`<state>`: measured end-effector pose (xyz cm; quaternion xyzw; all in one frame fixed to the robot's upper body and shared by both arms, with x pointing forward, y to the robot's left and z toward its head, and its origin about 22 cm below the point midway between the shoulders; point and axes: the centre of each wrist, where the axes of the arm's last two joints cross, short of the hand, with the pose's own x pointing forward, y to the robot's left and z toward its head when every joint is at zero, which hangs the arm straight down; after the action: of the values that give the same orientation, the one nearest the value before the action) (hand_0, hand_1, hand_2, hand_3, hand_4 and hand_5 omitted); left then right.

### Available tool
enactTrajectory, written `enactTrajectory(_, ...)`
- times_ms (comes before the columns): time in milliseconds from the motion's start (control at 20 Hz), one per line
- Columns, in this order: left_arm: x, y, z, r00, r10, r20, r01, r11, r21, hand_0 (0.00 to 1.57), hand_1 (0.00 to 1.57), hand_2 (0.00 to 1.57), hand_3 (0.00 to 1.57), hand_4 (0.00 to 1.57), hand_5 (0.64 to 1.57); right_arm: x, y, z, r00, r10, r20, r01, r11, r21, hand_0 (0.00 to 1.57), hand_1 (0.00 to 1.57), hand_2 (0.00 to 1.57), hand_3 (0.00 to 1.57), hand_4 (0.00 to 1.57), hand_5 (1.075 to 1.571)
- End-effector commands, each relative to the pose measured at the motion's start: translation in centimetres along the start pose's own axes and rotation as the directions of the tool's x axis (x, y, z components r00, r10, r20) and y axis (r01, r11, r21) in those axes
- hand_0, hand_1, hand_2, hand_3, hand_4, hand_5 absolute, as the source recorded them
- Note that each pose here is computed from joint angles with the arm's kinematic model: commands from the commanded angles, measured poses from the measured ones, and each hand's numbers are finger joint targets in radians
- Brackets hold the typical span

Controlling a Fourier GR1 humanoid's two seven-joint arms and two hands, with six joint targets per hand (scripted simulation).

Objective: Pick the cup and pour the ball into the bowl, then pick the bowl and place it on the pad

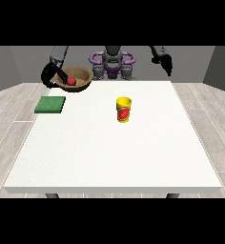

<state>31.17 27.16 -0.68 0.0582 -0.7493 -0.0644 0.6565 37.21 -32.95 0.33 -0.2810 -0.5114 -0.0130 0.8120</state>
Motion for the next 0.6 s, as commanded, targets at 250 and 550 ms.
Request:
enactTrajectory(250,1.6,3.3,-1.3,0.998,0.004,0.066,-0.007,0.999,0.036,0.0,0.0,0.0,0.0,1.15,1.463,1.6,-7.8,-1.0,0.998,-0.019,0.065,0.021,1.0,-0.021,1.57,1.57,1.57,0.68,0.79,1.57)
enactTrajectory(550,4.9,15.1,-0.1,0.986,0.012,0.166,-0.037,0.988,0.15,0.0,0.0,0.0,0.0,1.32,1.562,-2.4,-11.9,-0.6,0.993,-0.033,0.117,0.043,0.996,-0.078,1.57,1.57,1.57,0.0,0.88,1.571)
